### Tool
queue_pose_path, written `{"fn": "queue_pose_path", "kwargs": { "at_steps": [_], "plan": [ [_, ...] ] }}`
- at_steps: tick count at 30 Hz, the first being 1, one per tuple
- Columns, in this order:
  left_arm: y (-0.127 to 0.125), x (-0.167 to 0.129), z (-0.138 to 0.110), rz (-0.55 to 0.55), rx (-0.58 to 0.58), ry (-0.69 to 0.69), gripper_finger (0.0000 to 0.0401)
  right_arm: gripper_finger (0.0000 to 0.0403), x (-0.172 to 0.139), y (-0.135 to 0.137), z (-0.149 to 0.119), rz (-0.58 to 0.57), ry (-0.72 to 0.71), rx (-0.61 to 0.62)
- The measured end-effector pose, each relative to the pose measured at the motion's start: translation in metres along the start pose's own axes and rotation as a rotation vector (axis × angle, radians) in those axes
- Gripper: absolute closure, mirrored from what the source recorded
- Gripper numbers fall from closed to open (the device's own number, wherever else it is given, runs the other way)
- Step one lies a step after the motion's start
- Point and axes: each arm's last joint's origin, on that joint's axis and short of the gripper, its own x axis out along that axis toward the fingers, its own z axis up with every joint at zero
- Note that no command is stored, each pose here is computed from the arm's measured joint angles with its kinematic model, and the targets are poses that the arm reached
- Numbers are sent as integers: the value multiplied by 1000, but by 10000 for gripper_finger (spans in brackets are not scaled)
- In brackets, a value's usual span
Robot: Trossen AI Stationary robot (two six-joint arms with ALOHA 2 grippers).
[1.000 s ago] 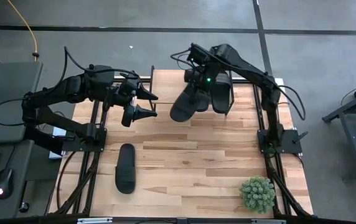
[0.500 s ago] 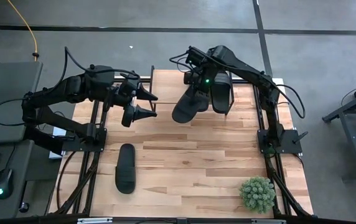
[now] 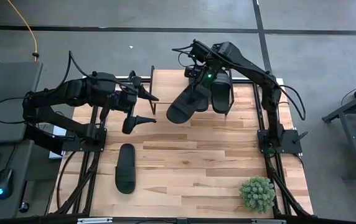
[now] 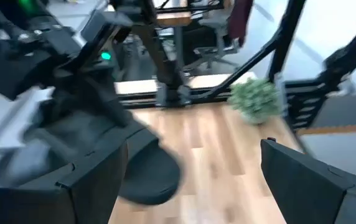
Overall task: Pick and place slides into the shelf
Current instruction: Put the black slide on the shelf
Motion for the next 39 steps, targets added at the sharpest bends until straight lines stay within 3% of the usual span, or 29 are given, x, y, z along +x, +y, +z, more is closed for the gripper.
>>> {"fn": "queue_pose_path", "kwargs": {
  "at_steps": [7, 20, 30, 39],
  "plan": [
    [-10, 9, 0, 100, 193, 36, 55, 403, -5, 16, 0, 81, -30, 44],
    [-38, 18, -3, 173, 502, 106, 55, 403, -7, 32, 22, 304, -136, 54],
    [-51, 23, -3, 222, 601, 124, 55, 403, -2, 42, 33, 369, -142, 101],
    [-53, 30, 1, 227, 595, 87, 55, 403, 13, 56, 33, 392, -100, 106]
  ]
}}
